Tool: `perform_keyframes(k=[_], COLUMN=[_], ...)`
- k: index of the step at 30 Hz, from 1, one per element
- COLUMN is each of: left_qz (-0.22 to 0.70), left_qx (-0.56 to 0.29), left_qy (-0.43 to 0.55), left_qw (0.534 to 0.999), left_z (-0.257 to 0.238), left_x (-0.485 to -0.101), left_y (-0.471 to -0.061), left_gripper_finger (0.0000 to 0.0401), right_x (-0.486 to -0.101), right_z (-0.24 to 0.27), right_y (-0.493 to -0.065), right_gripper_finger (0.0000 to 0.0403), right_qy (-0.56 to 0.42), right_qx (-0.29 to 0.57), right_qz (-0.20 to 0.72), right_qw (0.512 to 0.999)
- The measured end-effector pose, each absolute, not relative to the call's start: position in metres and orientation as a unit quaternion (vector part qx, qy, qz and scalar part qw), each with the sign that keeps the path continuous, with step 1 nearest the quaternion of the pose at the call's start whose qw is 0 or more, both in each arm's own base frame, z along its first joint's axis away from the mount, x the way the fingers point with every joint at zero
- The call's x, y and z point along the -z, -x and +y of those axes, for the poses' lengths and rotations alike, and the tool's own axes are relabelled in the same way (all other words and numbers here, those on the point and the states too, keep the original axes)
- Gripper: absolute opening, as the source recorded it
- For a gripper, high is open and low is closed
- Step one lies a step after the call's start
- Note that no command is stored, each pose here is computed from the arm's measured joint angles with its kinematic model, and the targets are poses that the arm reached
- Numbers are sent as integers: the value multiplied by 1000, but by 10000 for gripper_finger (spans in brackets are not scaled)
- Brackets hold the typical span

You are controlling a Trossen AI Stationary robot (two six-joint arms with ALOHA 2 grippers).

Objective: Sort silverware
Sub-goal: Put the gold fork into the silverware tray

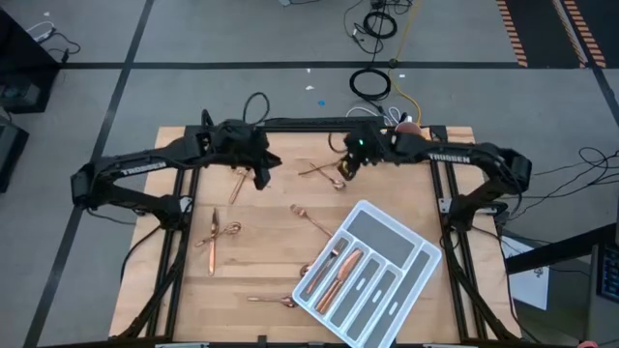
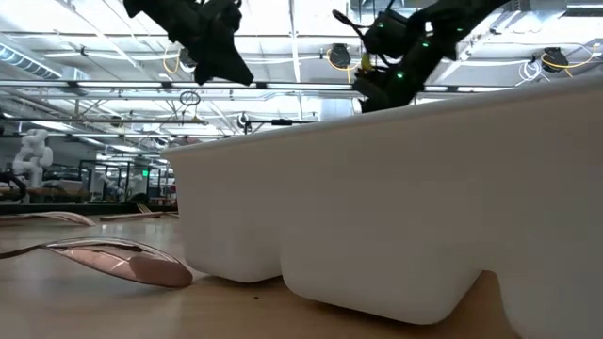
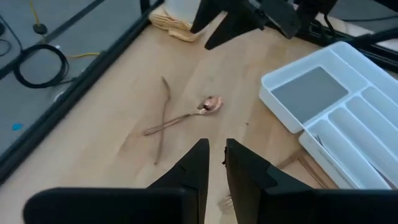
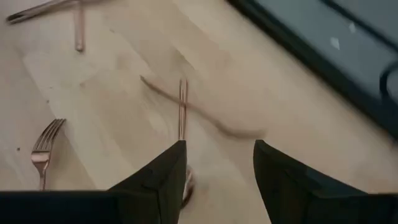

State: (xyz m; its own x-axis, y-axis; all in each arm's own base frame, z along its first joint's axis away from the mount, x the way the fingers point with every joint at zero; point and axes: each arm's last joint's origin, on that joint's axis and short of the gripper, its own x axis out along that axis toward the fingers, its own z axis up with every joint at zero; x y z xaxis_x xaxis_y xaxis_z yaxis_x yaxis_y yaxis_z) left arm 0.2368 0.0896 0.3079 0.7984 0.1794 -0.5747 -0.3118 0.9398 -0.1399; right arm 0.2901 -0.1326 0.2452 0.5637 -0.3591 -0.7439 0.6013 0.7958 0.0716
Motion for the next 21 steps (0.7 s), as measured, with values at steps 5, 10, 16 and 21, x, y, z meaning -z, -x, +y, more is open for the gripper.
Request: perform_keyframes(k=[5, 10, 16, 21], left_qz=[288, 309, 342, 345], left_qx=[-140, -137, -137, -146], left_qy=[115, 103, 90, 93], left_qw=[940, 936, 926, 922], left_z=[99, 102, 105, 109], left_x=[-310, -306, -301, -301], left_y=[-230, -226, -220, -217], left_gripper_finger=[59, 59, 59, 59], right_x=[-264, -254, -217, -196], right_z=[-167, -196, -213, -221], right_y=[-316, -346, -364, -371], right_gripper_finger=[174, 174, 174, 174], right_qy=[-66, -19, 8, 19], right_qx=[225, 161, 56, 24], right_qz=[420, 538, 646, 673], right_qw=[877, 827, 761, 739])
